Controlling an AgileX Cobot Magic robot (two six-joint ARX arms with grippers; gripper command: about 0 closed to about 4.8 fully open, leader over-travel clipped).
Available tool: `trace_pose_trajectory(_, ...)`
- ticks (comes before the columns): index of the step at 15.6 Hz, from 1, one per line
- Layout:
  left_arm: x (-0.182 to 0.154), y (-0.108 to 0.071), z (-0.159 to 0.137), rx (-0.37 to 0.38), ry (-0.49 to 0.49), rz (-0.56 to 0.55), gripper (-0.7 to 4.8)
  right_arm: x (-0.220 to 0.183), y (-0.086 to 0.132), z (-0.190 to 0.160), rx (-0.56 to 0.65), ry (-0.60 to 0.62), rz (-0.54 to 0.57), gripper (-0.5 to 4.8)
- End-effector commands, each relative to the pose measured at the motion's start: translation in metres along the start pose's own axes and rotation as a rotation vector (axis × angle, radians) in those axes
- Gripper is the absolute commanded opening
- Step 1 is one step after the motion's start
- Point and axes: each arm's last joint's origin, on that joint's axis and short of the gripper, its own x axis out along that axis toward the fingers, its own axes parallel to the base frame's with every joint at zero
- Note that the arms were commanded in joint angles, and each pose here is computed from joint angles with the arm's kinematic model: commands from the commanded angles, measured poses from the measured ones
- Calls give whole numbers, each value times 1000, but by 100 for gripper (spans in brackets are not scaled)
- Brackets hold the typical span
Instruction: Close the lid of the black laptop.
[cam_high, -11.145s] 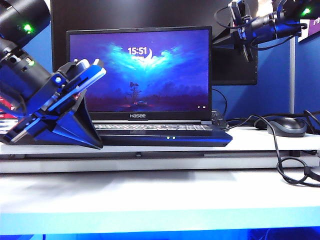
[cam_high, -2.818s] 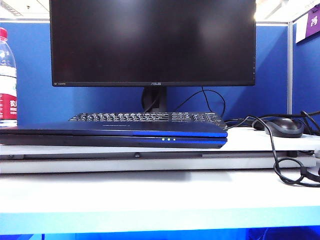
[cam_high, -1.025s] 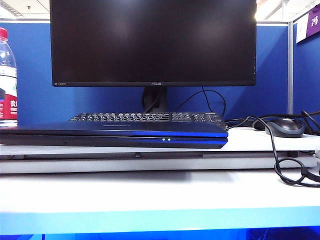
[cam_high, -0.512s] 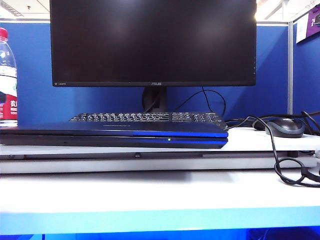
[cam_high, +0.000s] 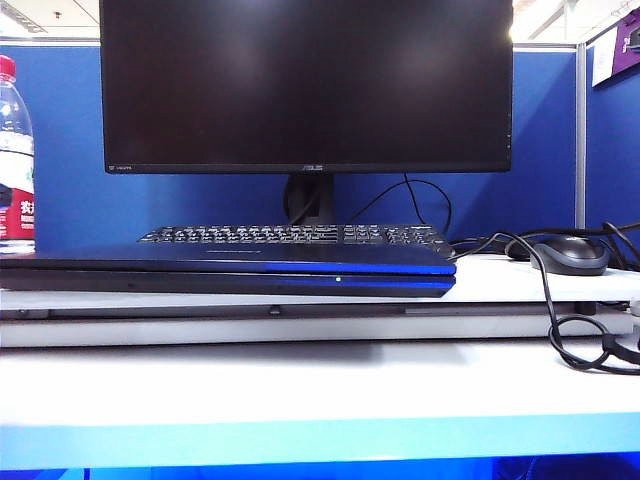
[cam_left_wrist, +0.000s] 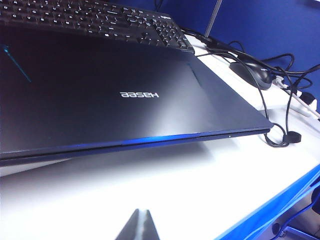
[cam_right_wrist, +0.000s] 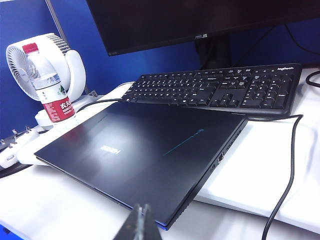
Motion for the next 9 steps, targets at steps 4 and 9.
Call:
trace_pose_trajectory(4,-3,18,5,99,-60,280,-5,0,1,3,0,-20,7,0)
trace_pose_trajectory(9,-14,43,10,105,-97,562,-5,0,1,3,0,-20,7,0)
